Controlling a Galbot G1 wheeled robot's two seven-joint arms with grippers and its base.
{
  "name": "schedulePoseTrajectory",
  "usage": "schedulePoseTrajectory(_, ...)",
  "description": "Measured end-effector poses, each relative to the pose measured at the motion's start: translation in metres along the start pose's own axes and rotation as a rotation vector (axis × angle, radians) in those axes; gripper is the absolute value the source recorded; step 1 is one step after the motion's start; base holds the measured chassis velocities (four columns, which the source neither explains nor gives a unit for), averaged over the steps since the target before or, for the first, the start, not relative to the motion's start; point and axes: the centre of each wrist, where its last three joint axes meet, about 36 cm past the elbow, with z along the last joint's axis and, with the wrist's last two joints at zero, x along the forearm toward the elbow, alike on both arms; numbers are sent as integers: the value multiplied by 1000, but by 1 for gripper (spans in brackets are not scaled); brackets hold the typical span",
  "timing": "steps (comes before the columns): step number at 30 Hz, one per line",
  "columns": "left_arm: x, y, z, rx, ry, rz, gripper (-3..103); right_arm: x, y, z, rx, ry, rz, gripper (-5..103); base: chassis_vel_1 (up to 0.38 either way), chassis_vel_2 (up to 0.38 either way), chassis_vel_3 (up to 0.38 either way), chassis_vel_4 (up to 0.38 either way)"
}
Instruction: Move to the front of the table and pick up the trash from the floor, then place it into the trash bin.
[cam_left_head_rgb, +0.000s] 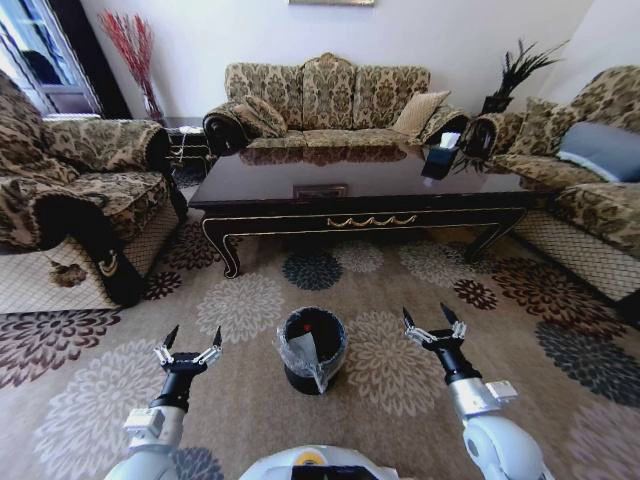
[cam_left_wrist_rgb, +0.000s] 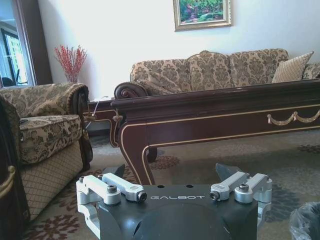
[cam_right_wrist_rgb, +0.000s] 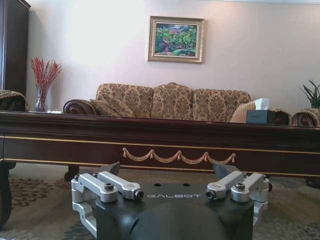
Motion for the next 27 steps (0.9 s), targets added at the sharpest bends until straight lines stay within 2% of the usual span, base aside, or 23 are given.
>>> schedulePoseTrajectory(27, -1, 0, 0, 2, 4, -2, 100, 0, 0, 0, -1, -1, 0, 100, 17, -13, -15, 18)
